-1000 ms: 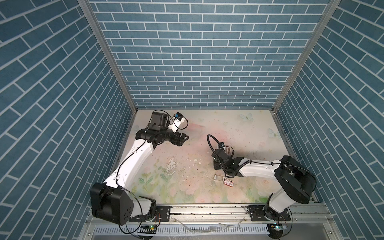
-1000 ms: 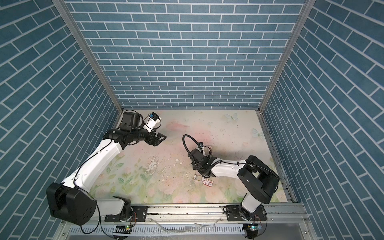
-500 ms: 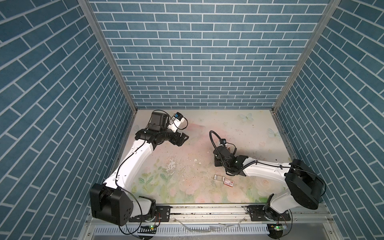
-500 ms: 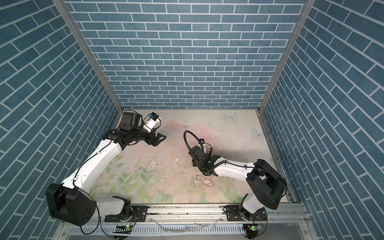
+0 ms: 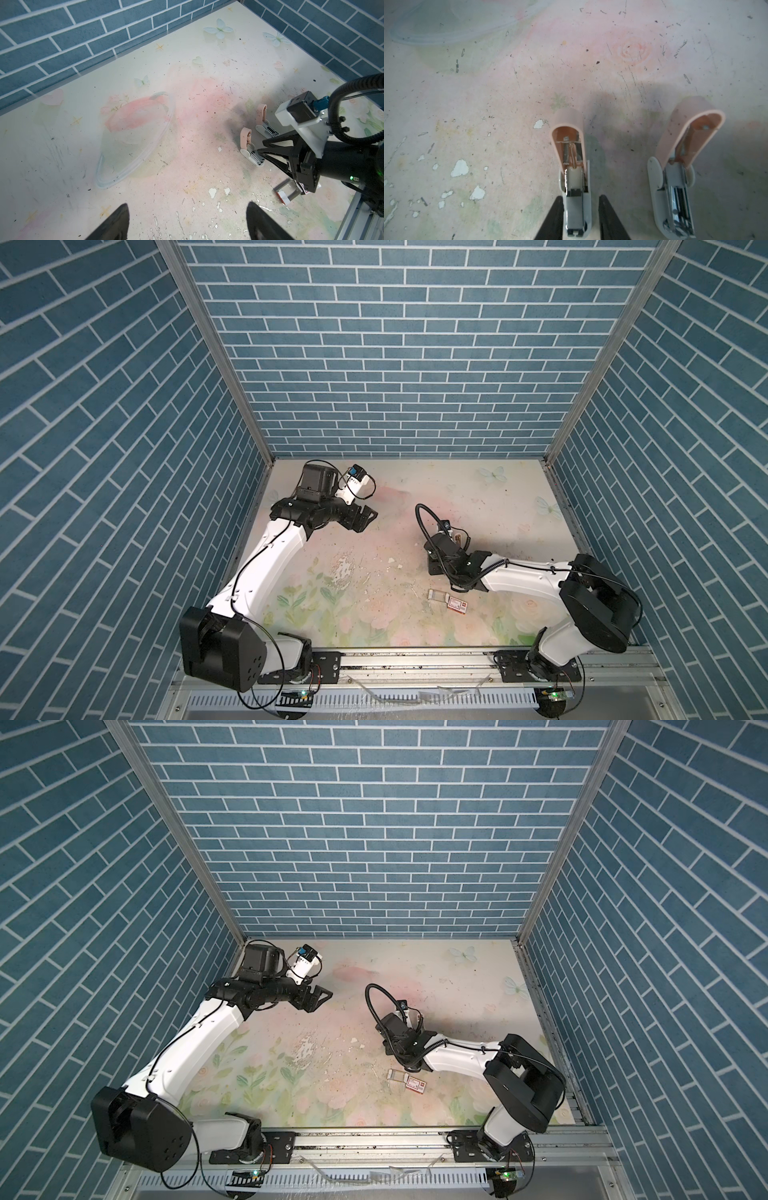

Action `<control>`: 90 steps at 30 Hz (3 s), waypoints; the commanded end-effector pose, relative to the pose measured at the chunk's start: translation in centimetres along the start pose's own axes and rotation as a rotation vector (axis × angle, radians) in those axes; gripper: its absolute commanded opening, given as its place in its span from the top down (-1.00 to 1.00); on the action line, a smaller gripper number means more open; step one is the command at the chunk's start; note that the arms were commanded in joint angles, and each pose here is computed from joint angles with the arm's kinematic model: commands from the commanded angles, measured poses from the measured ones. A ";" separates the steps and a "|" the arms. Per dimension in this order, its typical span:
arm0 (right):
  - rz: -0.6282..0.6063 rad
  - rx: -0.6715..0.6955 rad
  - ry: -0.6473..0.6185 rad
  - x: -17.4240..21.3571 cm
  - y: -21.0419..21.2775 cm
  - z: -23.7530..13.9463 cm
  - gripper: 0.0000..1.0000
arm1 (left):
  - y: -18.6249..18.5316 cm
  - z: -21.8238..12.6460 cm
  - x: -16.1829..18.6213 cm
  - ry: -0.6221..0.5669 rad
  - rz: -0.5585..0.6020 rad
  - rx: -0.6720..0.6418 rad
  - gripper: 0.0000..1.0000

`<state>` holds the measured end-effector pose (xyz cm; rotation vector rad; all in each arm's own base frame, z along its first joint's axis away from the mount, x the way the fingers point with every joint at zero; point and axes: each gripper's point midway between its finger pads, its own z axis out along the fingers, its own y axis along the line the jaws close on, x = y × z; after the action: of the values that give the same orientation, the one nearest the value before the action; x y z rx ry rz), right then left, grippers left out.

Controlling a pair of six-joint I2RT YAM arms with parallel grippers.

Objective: Load the staples into the stapler

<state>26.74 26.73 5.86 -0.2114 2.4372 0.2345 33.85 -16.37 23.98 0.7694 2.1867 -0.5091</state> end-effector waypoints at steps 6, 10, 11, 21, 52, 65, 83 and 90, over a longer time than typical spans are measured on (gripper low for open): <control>0.015 0.030 0.017 0.8 -0.8 0.9 0.39 | 0.1 -0.2 0.1 -0.008 -0.001 -0.005 -0.78; 0.015 0.031 0.020 1.0 -0.8 1.0 0.40 | 0.0 -0.2 0.1 -0.008 -0.001 -0.004 -0.78; 0.016 0.033 0.021 1.1 -0.9 1.1 0.40 | 0.1 -0.2 0.1 -0.009 0.000 -0.005 -0.78; 0.022 0.044 0.028 1.4 -1.3 1.4 0.40 | 0.1 -0.2 0.2 -0.007 0.000 -0.005 -0.78; 0.043 -0.001 -0.021 0.1 -1.0 -0.2 0.40 | 0.0 -0.4 0.1 -0.014 0.002 -0.008 -0.79; 0.046 0.015 -0.003 1.0 -1.4 0.4 0.41 | 0.1 -0.2 0.2 -0.007 -0.002 -0.005 -0.79; 0.057 0.024 0.045 2.9 -1.7 2.0 0.42 | 0.1 -0.3 0.2 -0.009 0.001 -0.010 -0.79; 0.056 0.008 0.000 1.2 -1.5 0.7 0.40 | 0.1 -0.3 0.1 -0.010 0.000 -0.008 -0.79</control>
<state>26.72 26.22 4.07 -0.1651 2.4421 0.2680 33.78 -16.31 23.64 0.7687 2.1942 -0.5097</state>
